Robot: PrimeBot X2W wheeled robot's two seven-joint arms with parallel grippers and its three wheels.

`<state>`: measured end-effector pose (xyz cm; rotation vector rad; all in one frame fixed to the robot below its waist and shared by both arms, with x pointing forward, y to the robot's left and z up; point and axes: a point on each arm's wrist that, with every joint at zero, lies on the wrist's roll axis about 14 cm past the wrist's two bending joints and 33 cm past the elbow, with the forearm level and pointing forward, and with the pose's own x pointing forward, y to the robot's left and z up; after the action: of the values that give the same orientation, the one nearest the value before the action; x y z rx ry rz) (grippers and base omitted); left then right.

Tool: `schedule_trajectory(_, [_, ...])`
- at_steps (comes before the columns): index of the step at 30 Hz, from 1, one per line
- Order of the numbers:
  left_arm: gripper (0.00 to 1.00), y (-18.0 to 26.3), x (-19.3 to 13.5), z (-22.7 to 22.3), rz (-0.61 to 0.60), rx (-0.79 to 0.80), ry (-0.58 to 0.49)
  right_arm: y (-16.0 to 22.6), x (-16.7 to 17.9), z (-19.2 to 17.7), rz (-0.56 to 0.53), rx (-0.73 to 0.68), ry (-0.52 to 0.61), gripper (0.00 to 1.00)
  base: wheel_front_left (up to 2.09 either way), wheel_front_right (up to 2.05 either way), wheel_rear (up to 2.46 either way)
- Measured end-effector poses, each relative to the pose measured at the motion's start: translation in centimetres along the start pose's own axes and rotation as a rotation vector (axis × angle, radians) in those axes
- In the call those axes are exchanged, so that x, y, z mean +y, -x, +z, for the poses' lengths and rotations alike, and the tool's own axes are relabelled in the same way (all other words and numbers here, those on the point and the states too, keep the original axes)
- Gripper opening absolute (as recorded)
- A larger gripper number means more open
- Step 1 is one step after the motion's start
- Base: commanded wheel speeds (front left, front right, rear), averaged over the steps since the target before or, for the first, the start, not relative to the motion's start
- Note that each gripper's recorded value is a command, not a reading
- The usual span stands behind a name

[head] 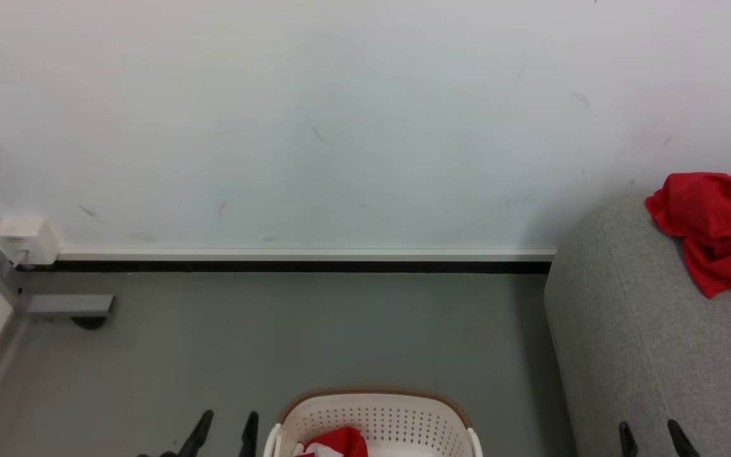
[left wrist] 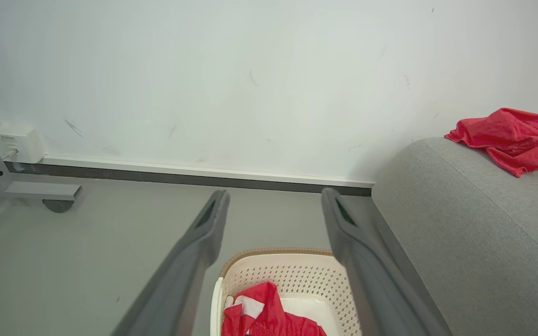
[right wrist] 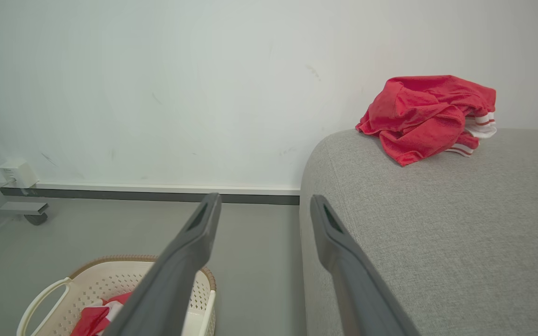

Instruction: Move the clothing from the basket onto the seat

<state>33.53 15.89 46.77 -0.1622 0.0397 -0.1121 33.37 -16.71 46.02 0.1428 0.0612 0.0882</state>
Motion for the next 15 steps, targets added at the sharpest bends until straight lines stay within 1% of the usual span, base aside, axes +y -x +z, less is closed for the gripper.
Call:
schedule_trajectory(9, [1.00, -0.1, -0.3, -0.5, -0.009, 0.017, -0.003, 0.0, -0.1, -0.1, -0.005, 0.004, -0.002, 1.00, 0.00, 0.00, 0.00])
schedule_trajectory(12, [1.00, -0.4, -0.9, -1.1, -0.031, 0.037, -0.013, -0.2, -0.2, 0.0, -0.007, 0.000, -0.002, 1.00, 0.00, 0.00, 0.00])
schedule_trajectory(15, [1.00, -1.3, -2.1, -1.4, -0.079, 0.053, -0.027, -0.7, -0.2, 0.3, -0.006, -0.008, 0.000, 1.00, 0.00, 0.00, 0.00])
